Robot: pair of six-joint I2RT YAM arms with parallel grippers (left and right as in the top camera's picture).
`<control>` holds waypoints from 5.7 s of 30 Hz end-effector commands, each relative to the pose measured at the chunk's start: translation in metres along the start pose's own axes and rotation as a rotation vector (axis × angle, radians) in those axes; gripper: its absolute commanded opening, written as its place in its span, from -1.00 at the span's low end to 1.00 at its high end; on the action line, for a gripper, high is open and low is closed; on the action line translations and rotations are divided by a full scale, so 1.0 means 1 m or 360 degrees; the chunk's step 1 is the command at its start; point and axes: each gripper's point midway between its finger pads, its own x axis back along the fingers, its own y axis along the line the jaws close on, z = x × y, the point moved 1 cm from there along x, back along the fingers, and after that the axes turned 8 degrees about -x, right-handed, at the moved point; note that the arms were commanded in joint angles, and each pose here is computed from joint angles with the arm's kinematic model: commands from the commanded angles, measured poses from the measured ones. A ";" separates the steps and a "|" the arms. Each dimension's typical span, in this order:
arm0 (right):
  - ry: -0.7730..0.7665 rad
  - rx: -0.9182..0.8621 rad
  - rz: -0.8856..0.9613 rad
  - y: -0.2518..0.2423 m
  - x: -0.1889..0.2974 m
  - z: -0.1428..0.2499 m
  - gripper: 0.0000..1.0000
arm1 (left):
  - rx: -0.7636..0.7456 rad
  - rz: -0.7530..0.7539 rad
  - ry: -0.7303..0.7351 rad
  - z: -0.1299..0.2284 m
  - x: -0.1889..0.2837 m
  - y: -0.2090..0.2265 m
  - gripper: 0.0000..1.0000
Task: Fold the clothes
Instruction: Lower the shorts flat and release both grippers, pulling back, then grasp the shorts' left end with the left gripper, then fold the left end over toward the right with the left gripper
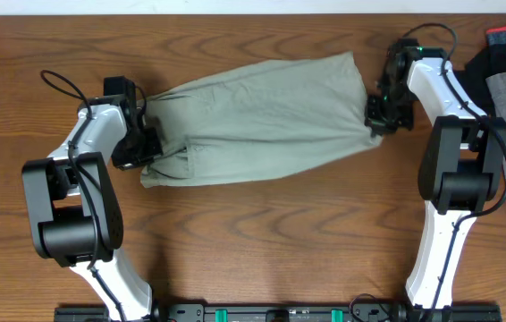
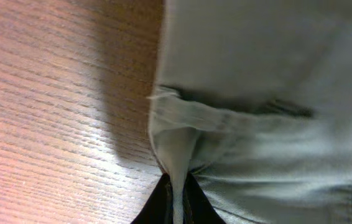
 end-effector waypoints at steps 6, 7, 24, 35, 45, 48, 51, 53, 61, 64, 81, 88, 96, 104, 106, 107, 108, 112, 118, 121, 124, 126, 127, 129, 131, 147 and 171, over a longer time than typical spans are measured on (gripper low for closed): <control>0.0042 -0.0093 0.0329 -0.050 -0.006 0.005 -0.66 | 0.0171 -0.0165 0.0071 0.014 0.006 0.051 -0.80; 0.0021 -0.0046 0.0260 -0.045 -0.002 0.002 -0.63 | 0.0178 -0.0165 0.0082 0.015 0.007 0.053 -0.67; -0.0645 0.0701 -0.1008 0.131 0.095 -0.042 -0.97 | 0.0160 0.0139 -0.0402 -0.023 0.104 0.024 -0.88; -0.0579 0.0374 -0.0802 0.151 0.004 -0.068 -0.98 | 0.0000 0.0460 -0.0618 -0.085 0.066 -0.019 -0.88; -0.0535 0.0230 -0.0661 0.098 -0.004 -0.082 -0.97 | 0.0084 0.0371 -0.0332 -0.071 -0.011 -0.002 -0.88; -0.0475 0.0139 -0.0562 0.071 -0.010 -0.081 -0.97 | 0.0122 0.0338 -0.0313 -0.067 -0.010 0.009 -0.84; -0.0434 0.0127 -0.0516 0.052 -0.013 -0.080 -0.97 | 0.0152 0.0352 -0.0344 -0.066 0.007 0.017 -0.66; -0.0415 0.0127 -0.0504 0.042 -0.013 -0.079 -0.97 | 0.0162 0.0375 -0.0380 -0.066 0.024 0.019 -0.53; -0.0439 0.0317 -0.0654 0.029 0.039 -0.065 -0.97 | 0.0198 0.0390 -0.0579 -0.051 0.109 0.030 0.18; -0.0475 0.0481 -0.0788 0.040 0.074 -0.049 -0.96 | 0.0220 0.0391 -0.0536 -0.036 0.119 0.032 0.26; -0.0080 0.0180 -0.0402 0.052 0.028 0.028 -0.94 | 0.0085 0.0912 -0.0023 0.003 0.026 -0.019 0.58; -0.0001 0.0145 -0.0370 0.052 -0.006 0.046 -0.94 | 0.0117 0.0937 0.0152 0.014 -0.010 -0.027 0.58; 0.0039 0.0133 -0.0277 0.039 -0.026 0.058 -0.95 | -0.0026 0.0924 0.0213 0.018 -0.028 -0.062 0.58; 0.0037 0.0133 -0.0270 0.039 -0.026 0.058 -0.96 | -0.0065 0.0708 0.0221 0.018 -0.039 -0.070 0.25; 0.0036 0.0133 -0.0270 0.039 -0.026 0.058 -0.96 | -0.0073 0.0708 0.0205 0.016 -0.039 -0.072 0.10; 0.0036 0.0133 -0.0270 0.039 -0.026 0.058 -0.96 | -0.0076 0.0709 0.0195 0.014 -0.039 -0.073 0.02; 0.0036 0.0133 -0.0270 0.039 -0.026 0.058 -0.97 | -0.0077 0.0711 0.0188 0.013 -0.040 -0.073 -0.10; 0.0037 0.0134 -0.0269 0.039 -0.026 0.058 -0.97 | -0.0071 0.0780 0.0199 0.014 -0.036 -0.079 -0.48; 0.0044 0.0119 -0.0269 0.036 -0.025 0.057 -0.98 | -0.0048 0.0608 0.0335 0.027 -0.029 -0.053 -0.88; 0.0038 0.0081 -0.0289 0.029 -0.018 0.054 -0.97 | -0.0010 0.0404 0.0438 0.034 -0.013 -0.022 -0.88; -0.0018 0.0029 -0.0322 0.018 -0.002 0.047 -0.97 | -0.0033 0.0189 0.0525 0.037 0.020 0.012 -0.88; -0.0076 -0.0001 -0.0350 0.011 0.012 0.042 -0.97 | -0.0027 0.0074 0.0543 0.036 0.044 0.031 -0.88; -0.0111 -0.0015 -0.0365 0.007 0.020 0.039 -0.97 | -0.0008 0.0062 0.0519 0.031 0.058 0.036 -0.88; -0.0179 -0.0036 -0.0391 0.001 0.036 0.034 -0.97 | 0.0022 0.0045 0.0449 0.021 0.082 0.045 -0.88; -0.0244 -0.0052 -0.0414 -0.003 0.050 0.031 -0.97 | 0.0041 -0.0039 0.0376 0.011 0.111 0.060 -0.88; -0.0410 -0.0052 -0.0469 -0.007 0.084 0.025 -0.95 | -0.0324 -0.0157 0.0030 -0.021 0.204 -0.022 -0.88; -0.0417 -0.0050 -0.0470 -0.006 0.084 0.025 -0.93 | -0.0670 -0.0034 0.0220 0.049 0.120 -0.185 -0.75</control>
